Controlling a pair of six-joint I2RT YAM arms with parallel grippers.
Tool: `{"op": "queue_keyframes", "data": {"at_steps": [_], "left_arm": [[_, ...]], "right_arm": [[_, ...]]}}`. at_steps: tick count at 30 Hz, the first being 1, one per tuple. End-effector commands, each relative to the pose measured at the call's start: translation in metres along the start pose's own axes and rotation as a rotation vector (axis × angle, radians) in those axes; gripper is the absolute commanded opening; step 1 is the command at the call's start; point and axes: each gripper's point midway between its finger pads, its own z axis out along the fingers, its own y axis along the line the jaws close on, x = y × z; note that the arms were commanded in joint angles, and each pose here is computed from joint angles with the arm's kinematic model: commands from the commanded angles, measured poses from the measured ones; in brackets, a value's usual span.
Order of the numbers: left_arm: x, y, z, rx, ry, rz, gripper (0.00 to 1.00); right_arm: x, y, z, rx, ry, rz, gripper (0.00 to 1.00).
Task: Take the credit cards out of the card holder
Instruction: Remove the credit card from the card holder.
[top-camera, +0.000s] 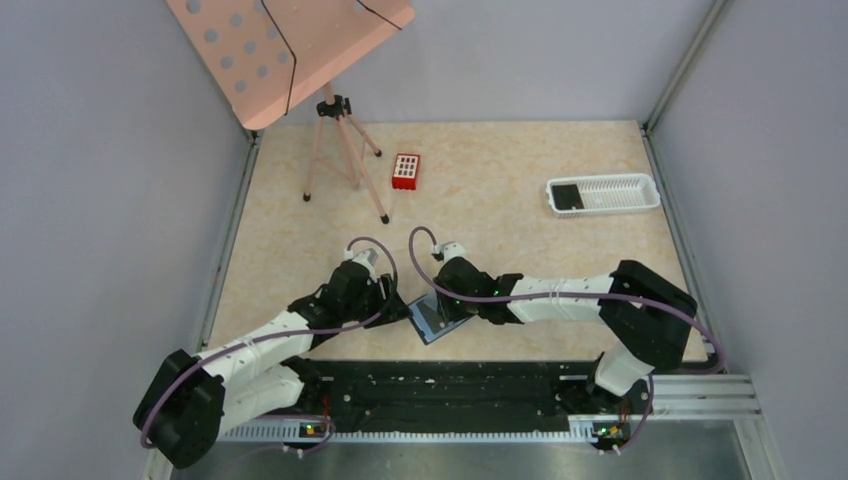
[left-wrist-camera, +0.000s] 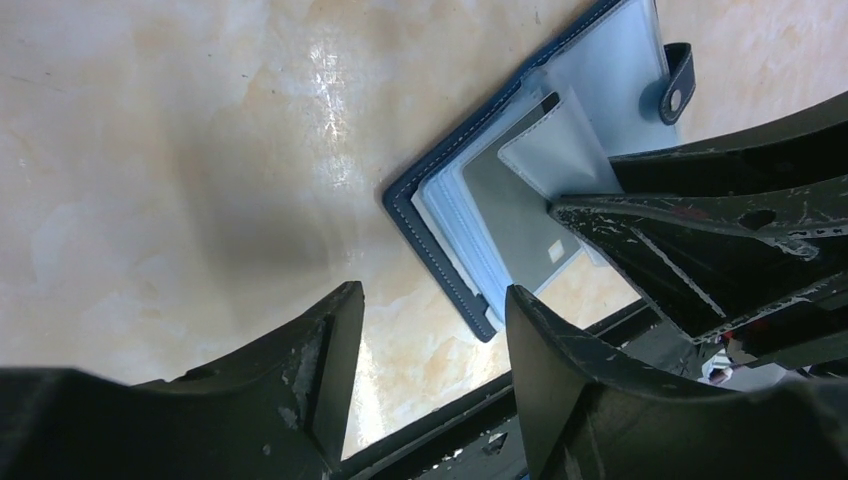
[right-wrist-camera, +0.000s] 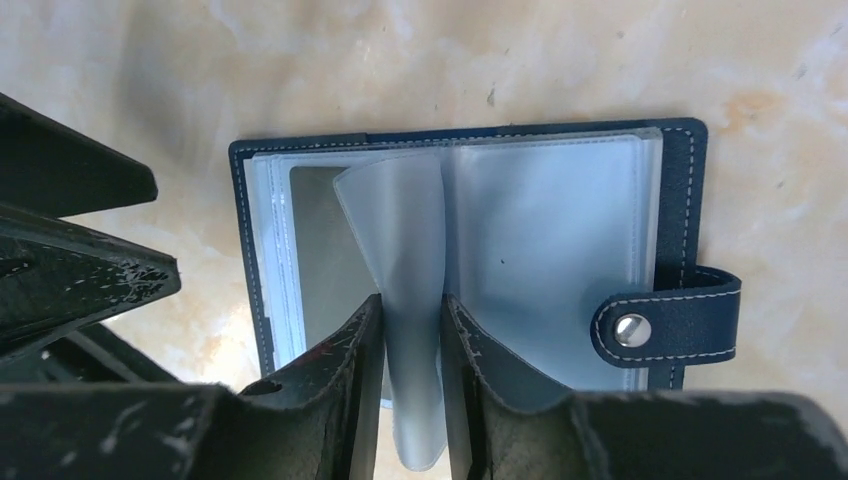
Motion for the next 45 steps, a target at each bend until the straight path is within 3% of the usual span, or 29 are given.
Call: {"op": "queue_keyframes", "data": {"at_steps": [1,12,20,35,45], "left_arm": [[0.0,-0.01,0.002,0.052,0.003,0.004,0.58],[-0.001,-0.028,-0.003,0.136,0.007,0.022,0.47],[-0.004,-0.038,0.0,0.173,0.021,0.021,0.37],[-0.001,-0.054,0.017,0.218,0.078,0.015,0.26],[0.0,-0.086,0.022,0.303,0.101,0.032,0.27]], "right_arm": [[0.009,0.02,0.001,-0.078,0.009,0.115,0.26],[-0.006,0.048,-0.018,-0.278,-0.108,0.443,0.25],[-0.005,0.056,-0.026,-0.387,-0.139,0.567,0.24],[-0.007,0.056,-0.031,-0.413,-0.158,0.585,0.31],[-0.018,0.028,-0.053,-0.24,-0.21,0.482,0.5]]}}
